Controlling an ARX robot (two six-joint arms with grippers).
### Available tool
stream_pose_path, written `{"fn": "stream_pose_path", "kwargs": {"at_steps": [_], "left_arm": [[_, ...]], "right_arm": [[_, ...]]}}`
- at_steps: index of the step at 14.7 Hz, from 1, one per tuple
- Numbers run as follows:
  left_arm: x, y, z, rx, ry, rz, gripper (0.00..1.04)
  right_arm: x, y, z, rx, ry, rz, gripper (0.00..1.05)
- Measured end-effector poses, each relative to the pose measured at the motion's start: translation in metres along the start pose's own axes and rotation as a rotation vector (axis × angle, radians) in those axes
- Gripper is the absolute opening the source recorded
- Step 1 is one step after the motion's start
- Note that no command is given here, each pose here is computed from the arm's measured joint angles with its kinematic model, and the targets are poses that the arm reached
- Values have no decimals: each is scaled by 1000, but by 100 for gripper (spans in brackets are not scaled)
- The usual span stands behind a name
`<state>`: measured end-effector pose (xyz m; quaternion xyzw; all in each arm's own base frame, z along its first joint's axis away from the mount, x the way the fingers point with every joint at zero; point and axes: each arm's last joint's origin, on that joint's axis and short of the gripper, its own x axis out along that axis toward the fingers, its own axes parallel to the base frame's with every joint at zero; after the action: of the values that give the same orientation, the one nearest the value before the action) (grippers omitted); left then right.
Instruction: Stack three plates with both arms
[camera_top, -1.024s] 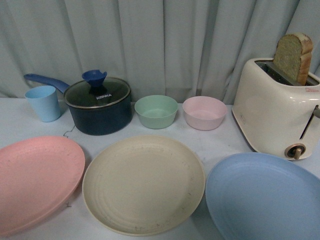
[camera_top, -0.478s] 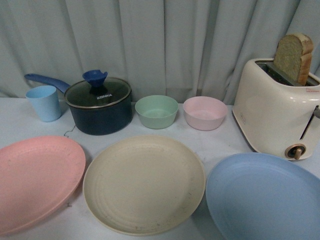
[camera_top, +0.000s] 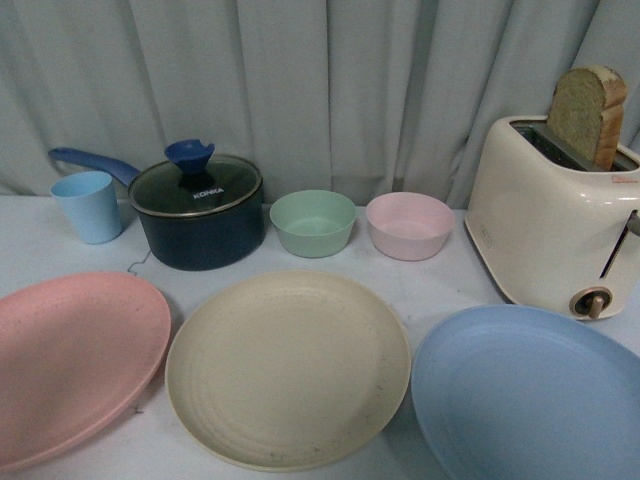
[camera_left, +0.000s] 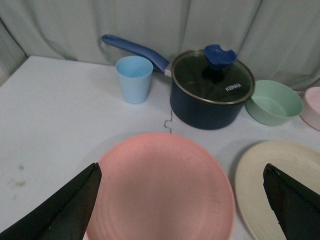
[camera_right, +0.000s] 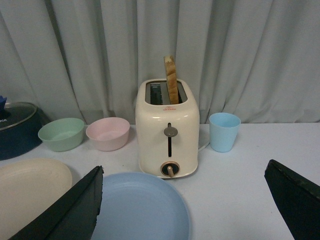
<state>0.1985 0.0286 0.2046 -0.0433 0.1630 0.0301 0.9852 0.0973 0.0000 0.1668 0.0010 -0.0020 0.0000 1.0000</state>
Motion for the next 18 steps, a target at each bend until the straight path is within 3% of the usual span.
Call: {"fn": "stream_pose_path", "kwargs": {"at_steps": [3, 5, 10, 12, 15, 18], "left_arm": [[75, 25, 10, 73, 65, 12, 98], [128, 59, -22, 92, 231, 74, 98], [134, 84, -49, 37, 260, 85, 98], [132, 93, -72, 1, 300, 89, 98], [132, 114, -92, -57, 319, 166, 98], [138, 112, -106, -113, 329, 163, 98]], "right_arm": [[0, 0, 0, 0, 0, 0, 98], [0, 0, 0, 0, 0, 0, 98], [0, 0, 0, 0, 0, 0, 98], [0, 0, 0, 0, 0, 0, 98], [0, 0, 0, 0, 0, 0, 98], [0, 0, 0, 0, 0, 0, 98]]}}
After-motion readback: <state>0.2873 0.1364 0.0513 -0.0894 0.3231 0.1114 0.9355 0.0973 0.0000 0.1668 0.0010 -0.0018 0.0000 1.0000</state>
